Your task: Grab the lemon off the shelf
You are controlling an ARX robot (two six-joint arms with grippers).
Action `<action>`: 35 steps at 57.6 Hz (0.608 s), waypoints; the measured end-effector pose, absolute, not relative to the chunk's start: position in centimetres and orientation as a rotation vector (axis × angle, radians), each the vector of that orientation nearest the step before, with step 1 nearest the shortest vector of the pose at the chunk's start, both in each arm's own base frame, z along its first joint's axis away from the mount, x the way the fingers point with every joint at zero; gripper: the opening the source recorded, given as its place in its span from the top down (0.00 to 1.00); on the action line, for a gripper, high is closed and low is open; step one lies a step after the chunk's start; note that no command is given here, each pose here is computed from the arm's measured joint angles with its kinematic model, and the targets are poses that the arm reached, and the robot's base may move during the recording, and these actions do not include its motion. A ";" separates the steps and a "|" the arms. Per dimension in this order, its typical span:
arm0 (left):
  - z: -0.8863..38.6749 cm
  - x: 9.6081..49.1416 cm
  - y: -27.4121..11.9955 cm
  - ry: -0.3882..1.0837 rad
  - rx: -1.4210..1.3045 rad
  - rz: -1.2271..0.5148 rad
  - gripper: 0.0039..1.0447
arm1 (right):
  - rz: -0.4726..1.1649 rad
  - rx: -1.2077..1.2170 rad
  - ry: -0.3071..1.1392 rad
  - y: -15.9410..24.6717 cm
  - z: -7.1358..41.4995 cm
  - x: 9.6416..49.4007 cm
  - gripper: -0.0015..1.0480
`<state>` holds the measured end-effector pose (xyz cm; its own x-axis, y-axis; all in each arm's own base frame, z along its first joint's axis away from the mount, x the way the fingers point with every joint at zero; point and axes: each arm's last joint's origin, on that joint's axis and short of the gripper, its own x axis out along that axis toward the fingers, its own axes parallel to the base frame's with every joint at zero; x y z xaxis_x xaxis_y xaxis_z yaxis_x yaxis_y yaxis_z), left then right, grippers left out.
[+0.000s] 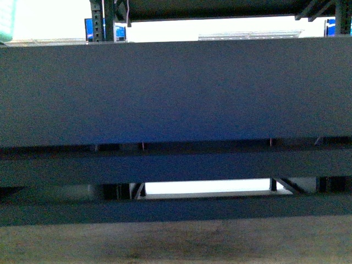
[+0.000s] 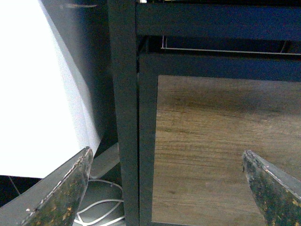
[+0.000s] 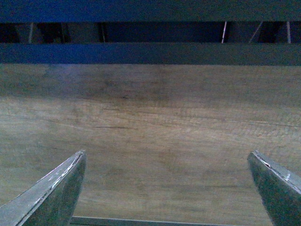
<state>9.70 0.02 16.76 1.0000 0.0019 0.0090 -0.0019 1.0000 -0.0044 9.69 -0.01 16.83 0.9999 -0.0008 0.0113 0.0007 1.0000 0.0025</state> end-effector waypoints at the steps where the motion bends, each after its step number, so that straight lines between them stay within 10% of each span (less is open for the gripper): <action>1: 16.8 9.7 0.0 -0.009 -0.004 0.001 0.07 | -0.001 0.003 -0.011 0.0 16.8 9.7 0.02; 35: 16.8 9.7 0.0 -0.009 -0.004 0.002 0.07 | -0.001 0.002 -0.011 0.0 16.8 9.7 0.02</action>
<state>9.70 0.02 16.76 1.0000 0.0019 0.0090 -0.0019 1.0000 -0.0044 9.69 -0.01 16.83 0.9999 -0.0011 0.0113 0.0011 1.0000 0.0025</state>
